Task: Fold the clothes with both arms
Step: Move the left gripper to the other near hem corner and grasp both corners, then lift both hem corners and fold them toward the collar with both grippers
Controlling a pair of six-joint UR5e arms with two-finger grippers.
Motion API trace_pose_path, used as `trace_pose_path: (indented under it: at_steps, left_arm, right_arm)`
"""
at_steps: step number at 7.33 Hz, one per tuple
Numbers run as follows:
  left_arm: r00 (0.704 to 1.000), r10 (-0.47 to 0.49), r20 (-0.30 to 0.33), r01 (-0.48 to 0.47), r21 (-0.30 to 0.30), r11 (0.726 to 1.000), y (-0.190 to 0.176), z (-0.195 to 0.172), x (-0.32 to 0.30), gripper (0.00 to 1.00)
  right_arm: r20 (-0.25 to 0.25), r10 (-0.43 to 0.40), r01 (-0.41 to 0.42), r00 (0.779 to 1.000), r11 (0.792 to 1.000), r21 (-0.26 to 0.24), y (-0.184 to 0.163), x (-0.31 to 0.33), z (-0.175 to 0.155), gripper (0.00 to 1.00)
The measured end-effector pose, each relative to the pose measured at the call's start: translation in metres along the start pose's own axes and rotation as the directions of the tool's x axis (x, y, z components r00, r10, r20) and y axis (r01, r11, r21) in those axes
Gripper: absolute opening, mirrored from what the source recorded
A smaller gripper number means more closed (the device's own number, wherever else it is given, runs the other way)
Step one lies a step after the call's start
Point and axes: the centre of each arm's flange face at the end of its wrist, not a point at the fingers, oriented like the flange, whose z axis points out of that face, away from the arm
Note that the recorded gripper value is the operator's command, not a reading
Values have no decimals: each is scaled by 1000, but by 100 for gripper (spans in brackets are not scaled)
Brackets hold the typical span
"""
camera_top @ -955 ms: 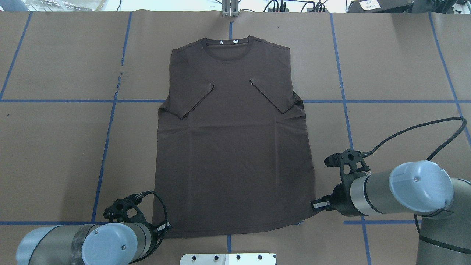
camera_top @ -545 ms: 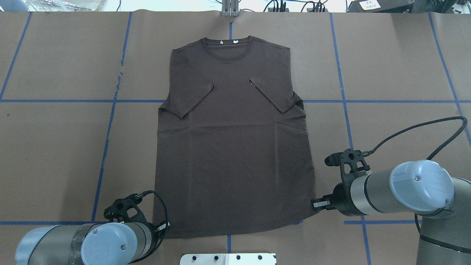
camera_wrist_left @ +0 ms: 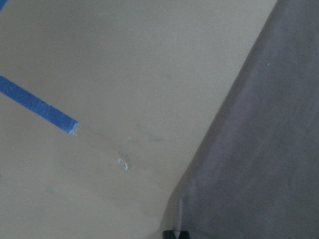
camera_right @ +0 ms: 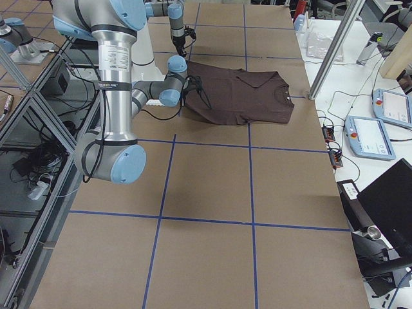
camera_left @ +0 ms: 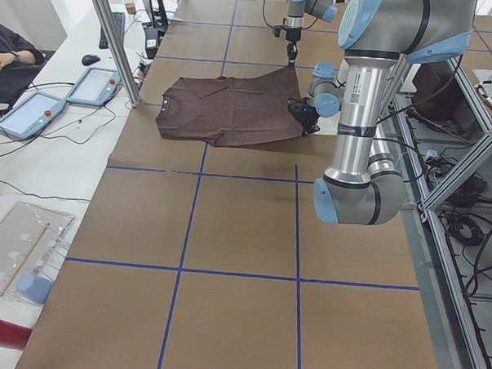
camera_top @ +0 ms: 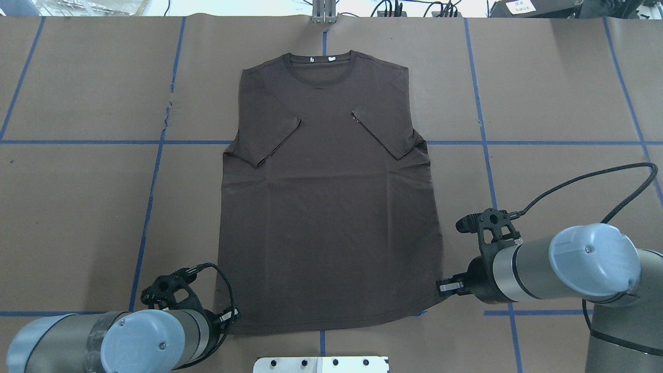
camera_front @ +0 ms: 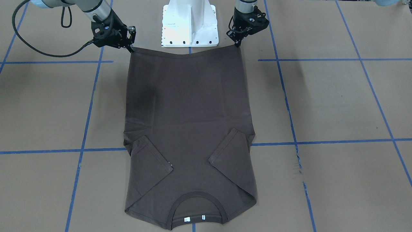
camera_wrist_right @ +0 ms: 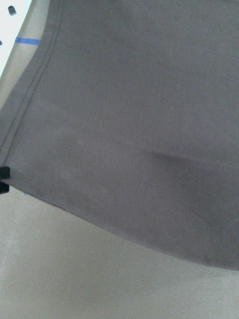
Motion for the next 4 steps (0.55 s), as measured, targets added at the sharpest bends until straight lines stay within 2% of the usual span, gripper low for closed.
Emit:
trace_pose_path:
  at_steps: [2,4]
  left_arm:
    - [998,59,-31,-60,-34,998,9,-30,-1,0]
    - [993,114,-43,-118,-95,988,32,-60,-11,0]
  right_arm:
    - [33,1,1,999,998,-61,20,3,-29,0]
    - [62,5,3,998,992,-122,38,1,-48,0]
